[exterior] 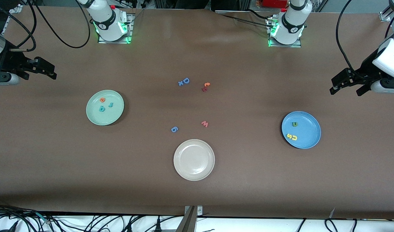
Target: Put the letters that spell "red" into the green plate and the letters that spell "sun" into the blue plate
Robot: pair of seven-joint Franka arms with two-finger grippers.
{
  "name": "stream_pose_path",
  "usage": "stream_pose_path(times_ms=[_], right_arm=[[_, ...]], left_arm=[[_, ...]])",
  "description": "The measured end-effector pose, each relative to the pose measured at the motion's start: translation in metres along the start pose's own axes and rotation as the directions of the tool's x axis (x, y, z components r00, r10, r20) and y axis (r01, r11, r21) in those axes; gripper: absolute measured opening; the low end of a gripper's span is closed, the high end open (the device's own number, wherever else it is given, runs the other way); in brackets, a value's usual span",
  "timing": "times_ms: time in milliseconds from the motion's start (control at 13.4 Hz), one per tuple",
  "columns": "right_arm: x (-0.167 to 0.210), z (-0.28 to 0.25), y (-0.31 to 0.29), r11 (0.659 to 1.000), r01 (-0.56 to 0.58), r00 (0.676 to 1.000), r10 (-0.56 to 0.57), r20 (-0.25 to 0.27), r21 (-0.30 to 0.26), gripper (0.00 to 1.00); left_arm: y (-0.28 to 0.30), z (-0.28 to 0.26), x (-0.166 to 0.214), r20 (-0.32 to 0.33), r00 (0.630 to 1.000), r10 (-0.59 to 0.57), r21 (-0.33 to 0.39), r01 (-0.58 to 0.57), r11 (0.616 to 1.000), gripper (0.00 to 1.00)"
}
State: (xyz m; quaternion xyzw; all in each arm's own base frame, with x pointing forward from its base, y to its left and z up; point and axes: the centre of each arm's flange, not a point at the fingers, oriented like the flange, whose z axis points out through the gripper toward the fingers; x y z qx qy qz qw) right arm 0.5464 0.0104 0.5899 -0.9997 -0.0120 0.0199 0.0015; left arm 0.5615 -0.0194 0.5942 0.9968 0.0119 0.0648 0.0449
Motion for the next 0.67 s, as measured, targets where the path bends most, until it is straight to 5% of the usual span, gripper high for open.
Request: stream_pose_path(times_ms=[670], right_arm=[[-0.0001,0.0,0.0,1.0,0.0,1.0,0.0,0.001,0.0,1.0]], left_arm=[[0.0008,0.002,0.0013,0.018,1.0,0.002,0.002,-0.002,1.0,1.0]])
